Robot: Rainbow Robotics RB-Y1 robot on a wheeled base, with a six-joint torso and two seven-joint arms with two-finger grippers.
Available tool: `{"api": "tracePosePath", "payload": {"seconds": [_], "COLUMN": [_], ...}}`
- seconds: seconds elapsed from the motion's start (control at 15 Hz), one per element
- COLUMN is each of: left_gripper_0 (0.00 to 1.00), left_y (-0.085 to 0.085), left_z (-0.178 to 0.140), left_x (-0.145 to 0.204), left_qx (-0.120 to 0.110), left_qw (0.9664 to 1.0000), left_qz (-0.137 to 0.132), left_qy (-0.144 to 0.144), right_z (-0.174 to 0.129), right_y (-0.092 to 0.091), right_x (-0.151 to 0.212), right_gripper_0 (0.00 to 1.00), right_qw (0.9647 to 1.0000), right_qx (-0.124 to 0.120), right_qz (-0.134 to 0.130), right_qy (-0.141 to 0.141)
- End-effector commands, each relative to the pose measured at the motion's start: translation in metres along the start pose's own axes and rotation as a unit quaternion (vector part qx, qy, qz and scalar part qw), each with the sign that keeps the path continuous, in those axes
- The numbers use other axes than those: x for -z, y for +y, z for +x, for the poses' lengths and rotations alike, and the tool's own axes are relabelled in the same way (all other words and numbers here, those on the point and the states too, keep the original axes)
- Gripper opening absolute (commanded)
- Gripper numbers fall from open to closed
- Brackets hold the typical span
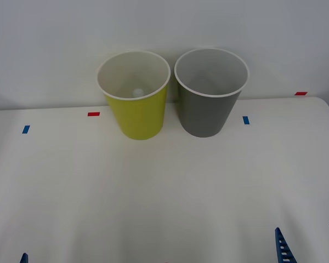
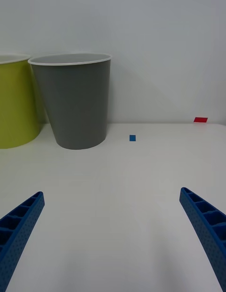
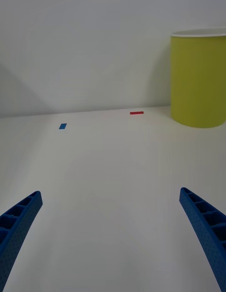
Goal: Put cans in the gray bin and PET bottles in the light green bin.
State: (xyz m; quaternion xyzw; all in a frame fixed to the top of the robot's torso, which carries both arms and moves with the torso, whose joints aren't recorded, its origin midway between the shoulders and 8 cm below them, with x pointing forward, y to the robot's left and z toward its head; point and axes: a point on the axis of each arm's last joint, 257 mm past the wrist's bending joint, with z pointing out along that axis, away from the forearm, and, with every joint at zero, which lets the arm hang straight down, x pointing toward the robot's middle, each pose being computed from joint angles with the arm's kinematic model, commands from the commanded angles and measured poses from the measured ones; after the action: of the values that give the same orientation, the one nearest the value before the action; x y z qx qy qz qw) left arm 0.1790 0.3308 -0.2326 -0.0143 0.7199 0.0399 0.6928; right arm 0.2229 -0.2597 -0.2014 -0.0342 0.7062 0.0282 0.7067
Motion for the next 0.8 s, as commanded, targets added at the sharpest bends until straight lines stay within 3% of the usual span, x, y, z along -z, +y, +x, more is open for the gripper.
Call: {"api": "tracePosePath", "payload": {"seconds": [0.07, 0.8], "left_gripper_0": [1.00, 1.00], "left_y": [0.0001, 0.0001], "left_z": [0.0001, 0.0001], "left_x": [0.0000, 0.0000], "left_qx": [0.000, 0.000], "left_qw": [1.0000, 1.0000], "left_qz": [0.000, 0.000], "left_qy": [0.000, 0.000], "right_z": [0.0000, 0.0000], "right_y": [0.0000, 0.0000], "right_x": [0.0000, 0.0000], "right_gripper_0": [1.00, 1.00], "right_qw": [1.0000, 1.0000], "right_qx": [0.000, 0.000], "right_qz": [0.000, 0.000], "right_qy": [0.000, 0.000]}}
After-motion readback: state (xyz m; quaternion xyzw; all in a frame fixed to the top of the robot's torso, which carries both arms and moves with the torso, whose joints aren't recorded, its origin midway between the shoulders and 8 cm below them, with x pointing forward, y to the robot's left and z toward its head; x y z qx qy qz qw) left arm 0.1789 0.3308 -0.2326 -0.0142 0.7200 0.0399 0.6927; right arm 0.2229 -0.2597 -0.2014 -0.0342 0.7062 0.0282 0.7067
